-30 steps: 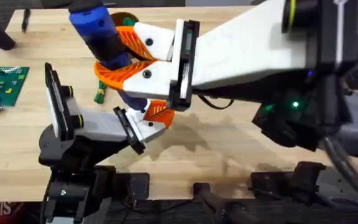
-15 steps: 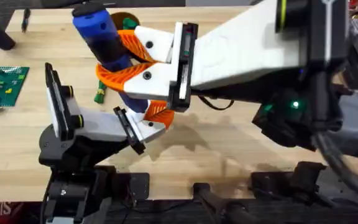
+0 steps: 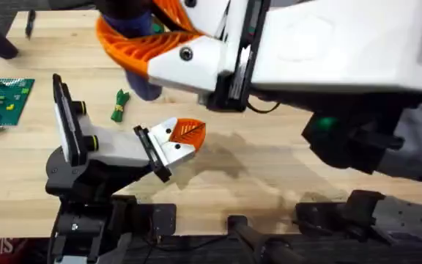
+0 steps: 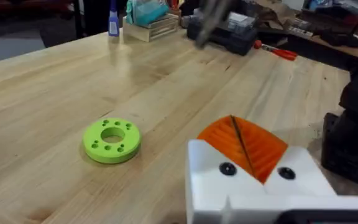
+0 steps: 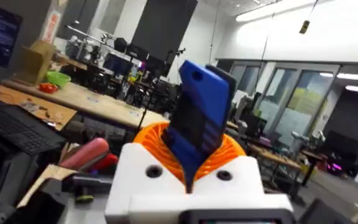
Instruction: Pick up the gripper from the table and insert it into the empty holder that is missing its gripper. Then pick up a screw, insert it into the mounting hole, and use the screwdriver to tighten it. Finally, clean up the table by picking up the vegetable and placing it into the bucket.
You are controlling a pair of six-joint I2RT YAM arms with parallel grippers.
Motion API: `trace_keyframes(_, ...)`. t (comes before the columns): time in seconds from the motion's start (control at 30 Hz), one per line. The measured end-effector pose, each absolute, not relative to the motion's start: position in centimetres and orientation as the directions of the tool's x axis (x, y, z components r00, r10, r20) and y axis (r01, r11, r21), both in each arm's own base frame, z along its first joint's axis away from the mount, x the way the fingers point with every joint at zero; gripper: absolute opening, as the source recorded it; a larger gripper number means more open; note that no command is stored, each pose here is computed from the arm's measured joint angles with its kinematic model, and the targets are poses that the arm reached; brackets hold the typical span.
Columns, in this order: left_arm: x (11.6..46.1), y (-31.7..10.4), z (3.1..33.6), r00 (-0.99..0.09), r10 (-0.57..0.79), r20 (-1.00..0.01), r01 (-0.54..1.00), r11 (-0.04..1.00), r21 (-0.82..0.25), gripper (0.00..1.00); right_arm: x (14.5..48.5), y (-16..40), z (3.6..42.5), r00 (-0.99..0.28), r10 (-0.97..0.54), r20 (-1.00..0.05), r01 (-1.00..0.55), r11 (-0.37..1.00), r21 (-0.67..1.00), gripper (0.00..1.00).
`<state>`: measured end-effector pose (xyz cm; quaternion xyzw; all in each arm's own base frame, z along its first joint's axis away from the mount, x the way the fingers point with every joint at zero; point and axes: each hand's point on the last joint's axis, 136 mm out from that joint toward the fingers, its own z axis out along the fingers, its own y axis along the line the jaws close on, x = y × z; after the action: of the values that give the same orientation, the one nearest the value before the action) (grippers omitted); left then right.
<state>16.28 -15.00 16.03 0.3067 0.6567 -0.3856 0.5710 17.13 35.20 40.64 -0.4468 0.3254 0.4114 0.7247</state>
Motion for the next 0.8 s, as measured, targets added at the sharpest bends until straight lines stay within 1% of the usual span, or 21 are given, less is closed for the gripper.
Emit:
trace_keyframes(0.13, 16.3, -15.0, 16.0, -0.160, -0.038, -0.986, 0.843, 0.515, -0.156, 0.019, 19.7, 35.2, 38.4, 0.415, 0.192, -0.889, -0.892, 0.276, -0.357, 0.010)
trace_keyframes(0.23, 16.3, -15.0, 16.0, -0.160, -0.038, -0.986, 0.843, 0.515, -0.156, 0.019, 22.4, 34.9, 35.5, 0.366, 0.027, -0.930, -0.895, 0.285, -0.344, 0.010)
trace_keyframes(0.33, 16.3, -15.0, 16.0, -0.160, -0.038, -0.986, 0.843, 0.516, -0.156, 0.019, 24.9, 33.8, 32.5, 0.336, -0.157, -0.929, -0.884, 0.286, -0.369, 0.010)
trace_keyframes(0.37, 16.3, -15.0, 16.0, -0.160, -0.038, -0.986, 0.843, 0.516, -0.156, 0.019, 25.8, 33.2, 31.8, 0.333, -0.212, -0.919, -0.878, 0.285, -0.384, 0.010)
trace_keyframes(0.4, 16.3, -15.0, 16.0, -0.160, -0.038, -0.986, 0.843, 0.516, -0.156, 0.019, 28.6, 31.0, 30.3, 0.360, -0.335, -0.871, -0.837, 0.295, -0.460, 0.010)
trace_keyframes(0.53, 16.3, -15.0, 16.0, -0.160, -0.038, -0.986, 0.842, 0.516, -0.157, 0.019, 33.1, 27.1, 28.8, 0.368, -0.456, -0.811, -0.771, 0.337, -0.540, 0.010)
trace_keyframes(0.67, 16.3, -15.0, 16.0, -0.160, -0.038, -0.986, 0.843, 0.516, -0.156, 0.019, 37.6, 22.7, 26.2, 0.310, -0.555, -0.772, -0.724, 0.388, -0.570, 0.010)
trace_keyframes(0.73, 16.3, -15.0, 16.0, -0.160, -0.038, -0.986, 0.843, 0.516, -0.156, 0.019, 39.4, 20.8, 24.2, 0.291, -0.611, -0.736, -0.708, 0.380, -0.595, 0.010)
trace_keyframes(0.8, 16.3, -15.0, 16.0, -0.160, -0.038, -0.986, 0.843, 0.516, -0.156, 0.019, 40.6, 19.8, 22.1, 0.295, -0.662, -0.689, -0.701, 0.340, -0.627, 0.010)
